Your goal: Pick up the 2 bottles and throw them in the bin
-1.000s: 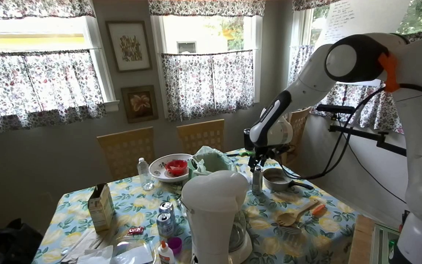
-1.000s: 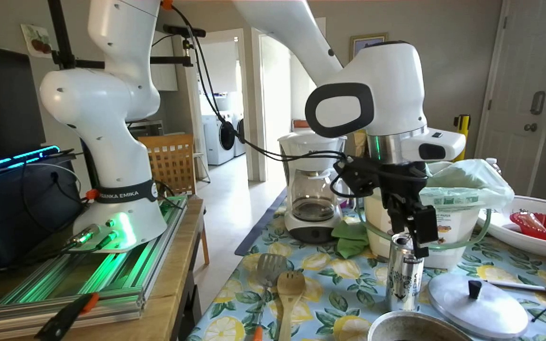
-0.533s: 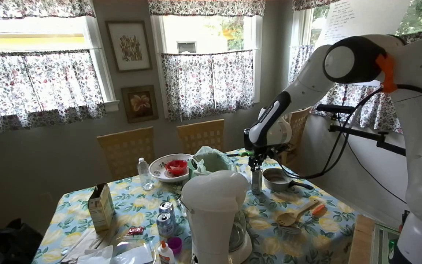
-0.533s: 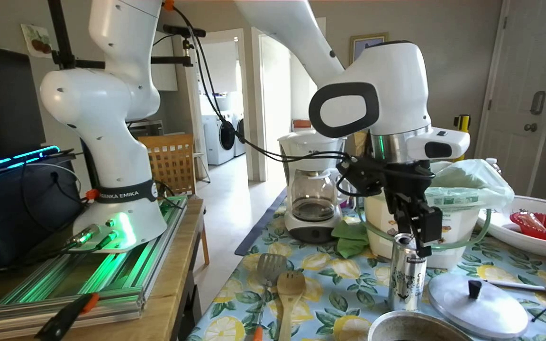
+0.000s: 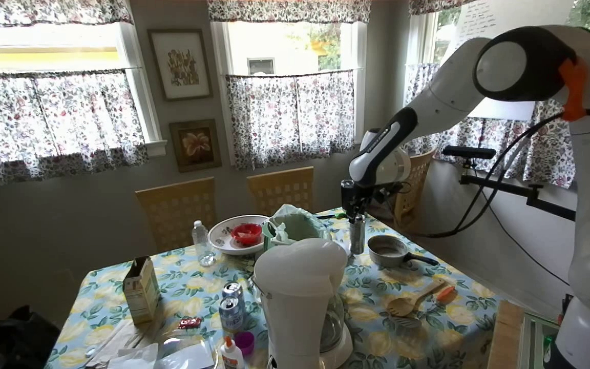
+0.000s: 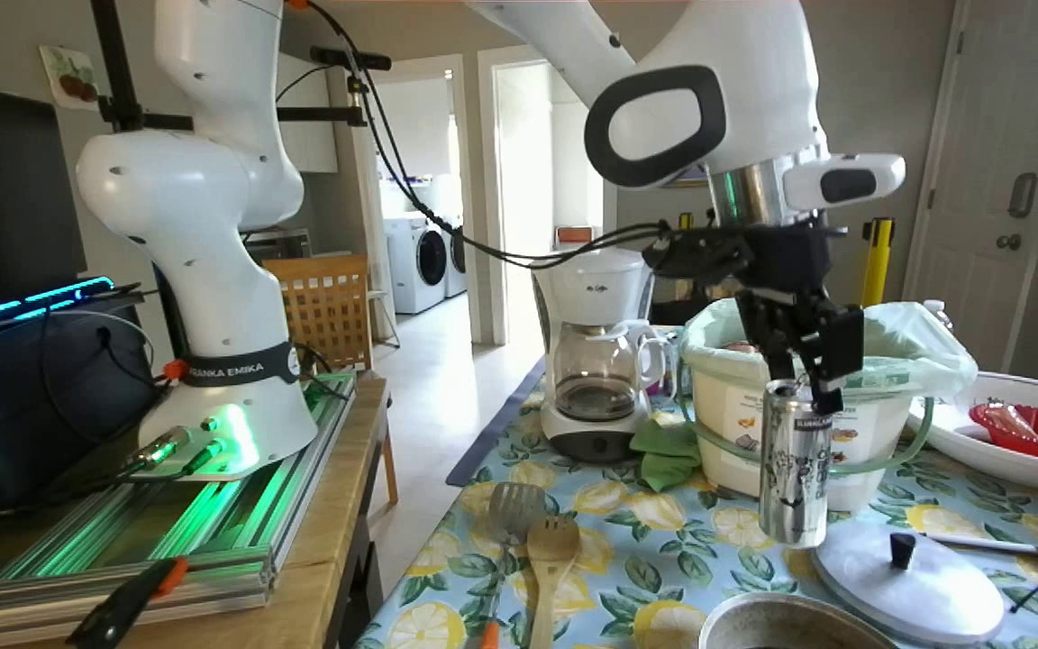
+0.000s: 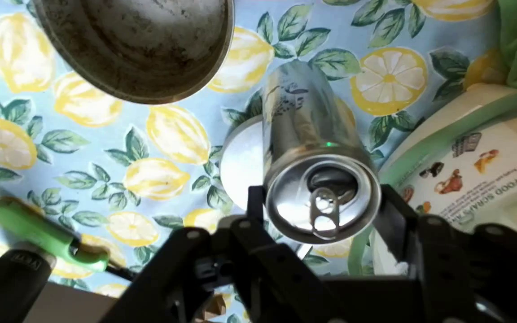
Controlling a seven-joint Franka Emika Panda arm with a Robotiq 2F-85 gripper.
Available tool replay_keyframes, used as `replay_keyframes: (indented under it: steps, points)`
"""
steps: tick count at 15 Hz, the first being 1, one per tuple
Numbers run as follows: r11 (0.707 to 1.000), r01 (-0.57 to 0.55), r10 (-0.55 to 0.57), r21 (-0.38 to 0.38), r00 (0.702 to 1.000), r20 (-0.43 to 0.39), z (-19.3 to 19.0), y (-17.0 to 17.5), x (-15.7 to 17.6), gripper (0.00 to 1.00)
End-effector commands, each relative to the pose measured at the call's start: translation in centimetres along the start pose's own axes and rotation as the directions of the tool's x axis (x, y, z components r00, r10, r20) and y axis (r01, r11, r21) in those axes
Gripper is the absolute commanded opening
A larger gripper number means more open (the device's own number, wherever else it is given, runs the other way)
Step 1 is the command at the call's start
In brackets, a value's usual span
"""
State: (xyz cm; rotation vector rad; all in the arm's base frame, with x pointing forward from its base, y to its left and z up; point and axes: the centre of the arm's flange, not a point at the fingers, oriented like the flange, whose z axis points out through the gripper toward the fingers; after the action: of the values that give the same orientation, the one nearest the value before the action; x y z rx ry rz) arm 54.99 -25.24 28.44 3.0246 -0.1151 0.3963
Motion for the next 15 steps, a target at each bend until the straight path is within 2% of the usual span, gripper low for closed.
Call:
replay_keyframes:
  steps: [1, 5, 8, 15]
  points:
    - [0.993, 0.109, -0.109, -0.053, 0.994, 0.003, -7.8, -1.5, -0.6, 0.38]
    - [0.972, 0.202, -0.207, -0.117, 0.978, -0.027, -13.6, -3.6, 1.0, 0.38]
    - [0.953, 0.266, -0.279, -0.148, 0.957, -0.078, -16.8, -5.7, 2.6, 0.38]
    - [0.928, 0.336, -0.365, -0.161, 0.906, -0.213, -20.9, -10.2, 5.7, 0.38]
